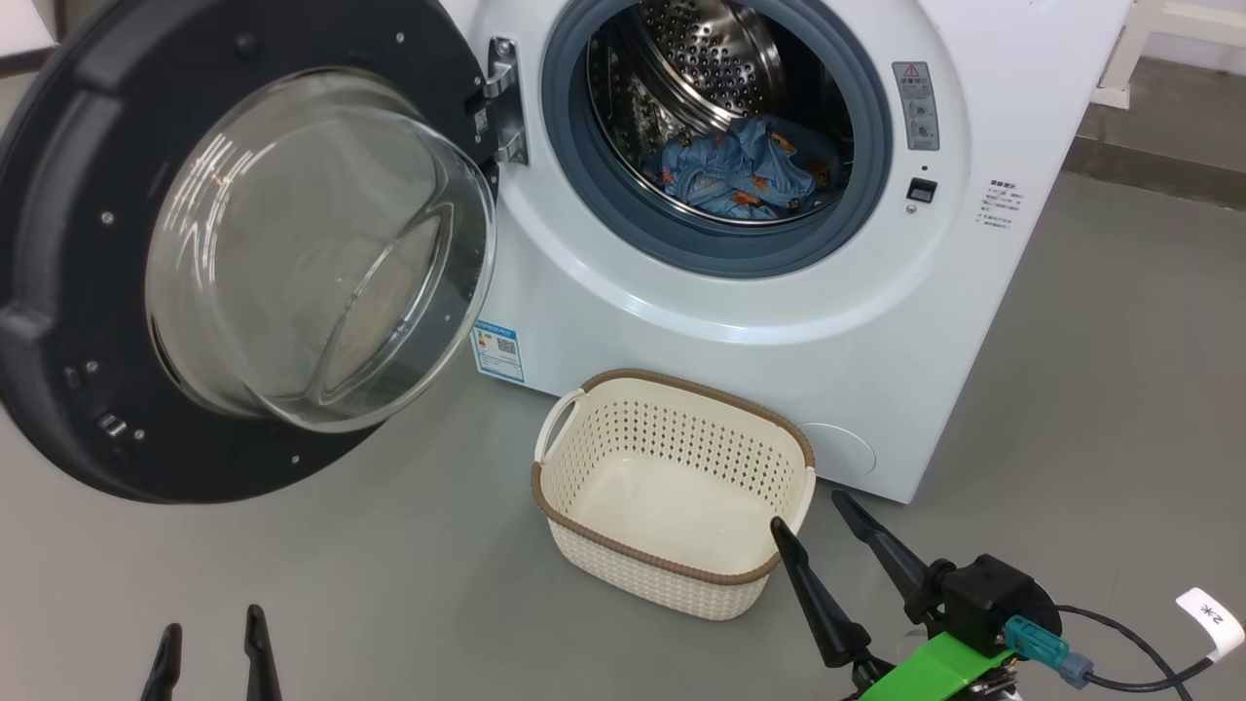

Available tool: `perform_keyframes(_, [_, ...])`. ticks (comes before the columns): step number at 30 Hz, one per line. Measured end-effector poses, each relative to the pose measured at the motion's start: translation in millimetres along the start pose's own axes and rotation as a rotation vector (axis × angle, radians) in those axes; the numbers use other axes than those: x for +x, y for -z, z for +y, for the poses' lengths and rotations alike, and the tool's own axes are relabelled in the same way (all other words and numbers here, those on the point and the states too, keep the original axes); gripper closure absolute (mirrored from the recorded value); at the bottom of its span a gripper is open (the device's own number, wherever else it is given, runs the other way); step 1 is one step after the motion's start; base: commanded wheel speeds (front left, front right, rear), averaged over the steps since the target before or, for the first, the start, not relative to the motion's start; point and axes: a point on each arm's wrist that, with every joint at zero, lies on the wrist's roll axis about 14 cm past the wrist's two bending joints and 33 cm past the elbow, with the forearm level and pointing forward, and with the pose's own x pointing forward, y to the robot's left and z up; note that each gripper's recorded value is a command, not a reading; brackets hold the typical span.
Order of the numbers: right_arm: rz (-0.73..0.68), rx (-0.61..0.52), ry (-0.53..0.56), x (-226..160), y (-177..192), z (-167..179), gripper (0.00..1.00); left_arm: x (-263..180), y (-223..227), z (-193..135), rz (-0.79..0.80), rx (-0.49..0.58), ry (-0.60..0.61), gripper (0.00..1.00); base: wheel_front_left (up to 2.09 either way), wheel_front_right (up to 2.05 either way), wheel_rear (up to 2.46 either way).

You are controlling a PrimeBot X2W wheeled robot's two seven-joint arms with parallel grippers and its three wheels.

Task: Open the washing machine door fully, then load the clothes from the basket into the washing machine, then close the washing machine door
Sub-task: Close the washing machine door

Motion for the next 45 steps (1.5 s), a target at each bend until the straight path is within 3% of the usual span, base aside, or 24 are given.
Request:
perform_keyframes(24, [-0.002,0.001,0.009,0.0,-0.6,-2.8,0.0,0.0,0.4,0.5,0.002,-0.013,-0.005,0.0,0.0,0.0,0.0])
perform_keyframes(25, [-0.003,0.001,0.009,0.0,-0.7,-2.9,0.0,0.0,0.4,0.4,0.002,-0.013,-0.004,0.04,0.0,0.0,0.0])
perform_keyframes(26, [-0.003,0.001,0.01,-0.1,-0.8,-3.1,0.0,0.0,0.4,0.3,0.002,-0.014,-0.004,0.58,0.0,0.0,0.0])
perform_keyframes(27, [-0.003,0.001,0.011,-0.1,-1.0,-3.5,0.0,0.1,0.4,0.0,0.001,-0.015,-0.002,1.0,0.0,0.0,0.0])
perform_keyframes(35, [0.007,0.005,0.025,-4.0,2.8,-7.2,0.0,1.8,-7.0,3.3,-0.021,-0.041,-0.016,1.0,0.0,0.0,0.0])
perform_keyframes(45, [0.065,-0.016,0.041,-15.0,23.0,-27.2,0.0,20.2,-48.3,34.6,-0.14,-0.003,-0.1,1.0,0.0,0.0,0.0])
